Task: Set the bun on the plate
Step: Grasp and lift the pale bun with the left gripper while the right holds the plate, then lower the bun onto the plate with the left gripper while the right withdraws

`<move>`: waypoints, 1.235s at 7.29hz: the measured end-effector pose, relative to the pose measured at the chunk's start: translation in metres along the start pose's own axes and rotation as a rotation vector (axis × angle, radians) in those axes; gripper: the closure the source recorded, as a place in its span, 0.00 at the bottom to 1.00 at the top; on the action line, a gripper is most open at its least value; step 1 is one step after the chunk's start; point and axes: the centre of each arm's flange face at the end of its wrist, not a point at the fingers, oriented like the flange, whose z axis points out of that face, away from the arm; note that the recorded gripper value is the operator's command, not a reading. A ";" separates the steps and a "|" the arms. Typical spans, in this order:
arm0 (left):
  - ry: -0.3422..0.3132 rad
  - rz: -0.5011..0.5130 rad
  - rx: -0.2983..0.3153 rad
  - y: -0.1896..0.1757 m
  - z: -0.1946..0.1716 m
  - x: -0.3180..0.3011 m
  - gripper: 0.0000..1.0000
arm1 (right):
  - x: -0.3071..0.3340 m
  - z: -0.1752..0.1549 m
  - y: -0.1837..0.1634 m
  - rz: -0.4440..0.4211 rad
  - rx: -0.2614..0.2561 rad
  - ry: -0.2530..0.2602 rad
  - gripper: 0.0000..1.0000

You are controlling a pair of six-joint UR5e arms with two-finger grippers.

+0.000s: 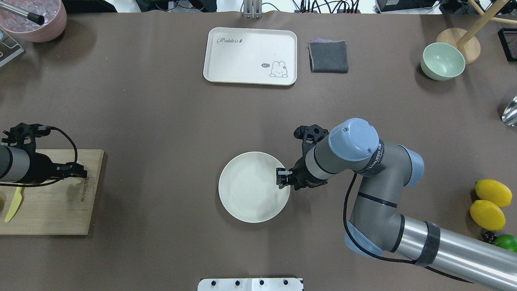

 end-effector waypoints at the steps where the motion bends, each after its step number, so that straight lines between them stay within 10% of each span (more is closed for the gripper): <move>1: 0.008 0.006 0.000 0.000 -0.002 0.004 0.90 | -0.004 -0.001 0.001 0.011 0.001 -0.004 0.00; 5: 0.115 0.052 -0.016 -0.011 -0.024 0.079 0.83 | -0.012 -0.002 0.005 0.025 -0.002 -0.015 0.00; 9: 0.090 0.035 -0.006 -0.002 -0.035 0.298 0.80 | 0.011 -0.053 -0.040 0.056 0.025 -0.040 0.00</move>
